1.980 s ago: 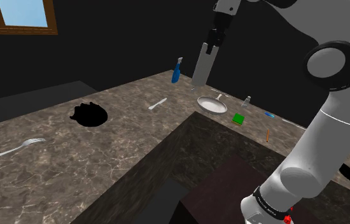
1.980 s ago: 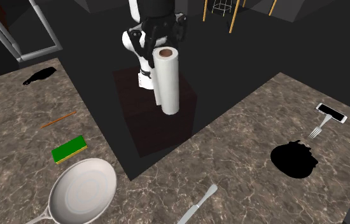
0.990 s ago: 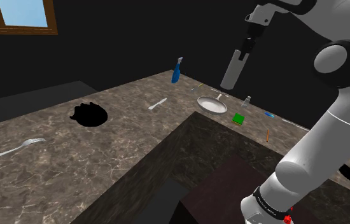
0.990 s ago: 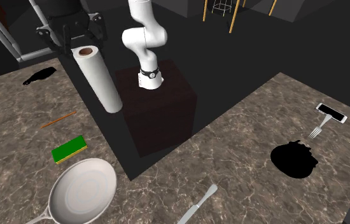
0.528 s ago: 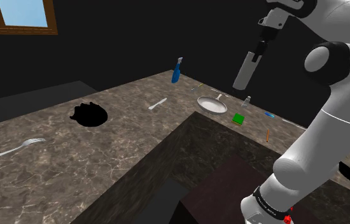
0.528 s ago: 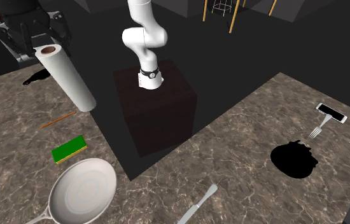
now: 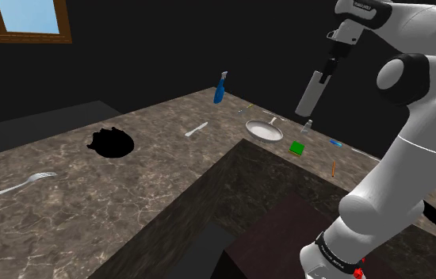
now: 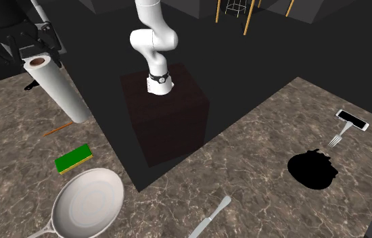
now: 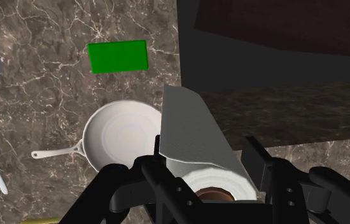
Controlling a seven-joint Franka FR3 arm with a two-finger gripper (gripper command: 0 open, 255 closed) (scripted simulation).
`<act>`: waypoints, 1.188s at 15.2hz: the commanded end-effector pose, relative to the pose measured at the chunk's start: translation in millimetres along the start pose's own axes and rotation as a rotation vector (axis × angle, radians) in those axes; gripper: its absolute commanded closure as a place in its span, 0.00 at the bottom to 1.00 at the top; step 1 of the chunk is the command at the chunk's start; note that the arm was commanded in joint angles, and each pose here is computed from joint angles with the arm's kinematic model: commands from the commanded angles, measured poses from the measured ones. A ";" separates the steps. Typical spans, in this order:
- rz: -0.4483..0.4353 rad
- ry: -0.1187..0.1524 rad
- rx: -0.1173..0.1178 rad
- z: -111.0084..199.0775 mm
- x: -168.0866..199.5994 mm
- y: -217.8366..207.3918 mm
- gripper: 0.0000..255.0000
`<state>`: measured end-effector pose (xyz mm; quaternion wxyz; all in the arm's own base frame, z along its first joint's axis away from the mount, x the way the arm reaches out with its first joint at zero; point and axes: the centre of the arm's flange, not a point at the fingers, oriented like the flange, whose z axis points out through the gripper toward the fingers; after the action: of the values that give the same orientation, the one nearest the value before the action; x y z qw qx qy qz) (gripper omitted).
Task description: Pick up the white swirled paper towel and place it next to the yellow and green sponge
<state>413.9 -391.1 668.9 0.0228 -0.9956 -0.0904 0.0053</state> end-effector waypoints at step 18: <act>0.000 0.000 -0.001 100.2 0.0 5.0 1.00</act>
<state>413.4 -391.1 574.3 0.0227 -0.9956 -0.0905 0.0054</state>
